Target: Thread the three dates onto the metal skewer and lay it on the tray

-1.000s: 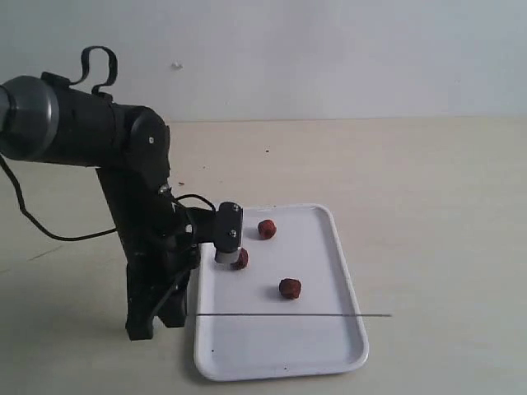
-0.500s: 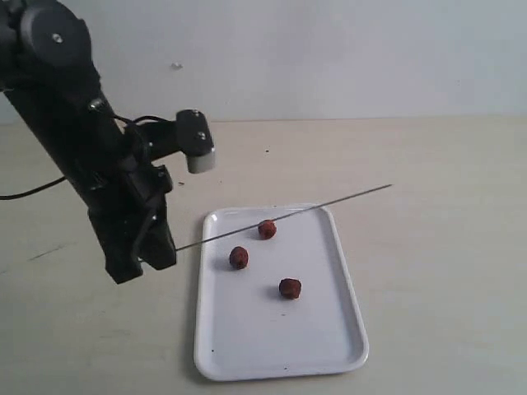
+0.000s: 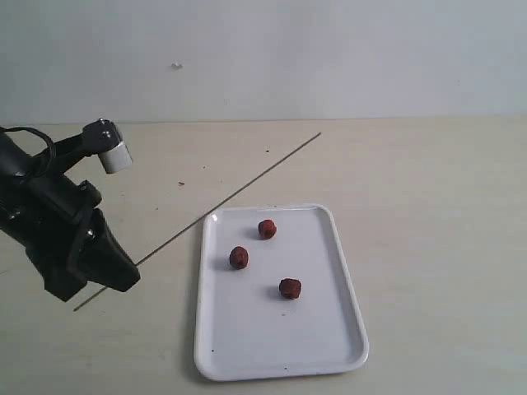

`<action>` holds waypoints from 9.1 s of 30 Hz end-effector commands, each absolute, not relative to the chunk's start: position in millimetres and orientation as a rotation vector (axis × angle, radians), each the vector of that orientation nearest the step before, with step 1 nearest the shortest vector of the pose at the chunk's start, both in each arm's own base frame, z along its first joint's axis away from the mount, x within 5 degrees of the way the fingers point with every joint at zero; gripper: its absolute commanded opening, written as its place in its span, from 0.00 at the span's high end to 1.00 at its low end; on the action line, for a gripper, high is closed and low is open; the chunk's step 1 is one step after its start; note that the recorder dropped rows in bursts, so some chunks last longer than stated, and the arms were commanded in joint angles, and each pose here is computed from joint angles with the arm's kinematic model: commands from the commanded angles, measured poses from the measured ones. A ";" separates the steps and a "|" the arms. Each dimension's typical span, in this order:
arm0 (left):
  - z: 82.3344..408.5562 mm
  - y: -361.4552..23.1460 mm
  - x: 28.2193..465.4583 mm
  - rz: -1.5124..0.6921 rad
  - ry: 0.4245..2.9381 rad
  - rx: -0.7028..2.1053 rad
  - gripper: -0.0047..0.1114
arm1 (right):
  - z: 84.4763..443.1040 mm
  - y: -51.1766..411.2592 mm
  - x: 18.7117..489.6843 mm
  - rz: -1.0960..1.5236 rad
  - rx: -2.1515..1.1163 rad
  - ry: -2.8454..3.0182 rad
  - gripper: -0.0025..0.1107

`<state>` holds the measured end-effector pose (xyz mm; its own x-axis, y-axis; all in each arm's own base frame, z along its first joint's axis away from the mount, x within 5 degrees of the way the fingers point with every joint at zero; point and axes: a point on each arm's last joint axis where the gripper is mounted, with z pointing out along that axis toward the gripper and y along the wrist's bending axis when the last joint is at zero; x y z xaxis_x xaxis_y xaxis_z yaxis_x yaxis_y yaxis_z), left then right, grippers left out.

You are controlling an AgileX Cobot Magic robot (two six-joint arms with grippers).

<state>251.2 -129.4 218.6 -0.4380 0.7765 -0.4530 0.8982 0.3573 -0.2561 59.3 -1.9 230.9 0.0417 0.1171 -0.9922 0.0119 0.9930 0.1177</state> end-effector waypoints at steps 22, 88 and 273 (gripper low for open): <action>209.2 -128.8 239.2 -0.806 2.360 1.332 0.96 | 249.2 4.7 56.0 0.309 0.165 1.315 0.98; 220.5 -88.4 259.3 -0.741 2.444 0.812 0.96 | 181.3 164.9 330.5 0.367 0.502 3.002 0.72; 200.3 -233.4 207.3 -0.499 2.722 1.442 0.96 | 207.7 55.2 353.0 0.480 1.340 2.768 0.75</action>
<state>207.2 -229.4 198.2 -0.5588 0.8169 -0.1430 0.8171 0.5129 -0.2632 354.4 55.9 204.7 -0.6182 0.7772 0.1178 0.7705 0.5695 0.2865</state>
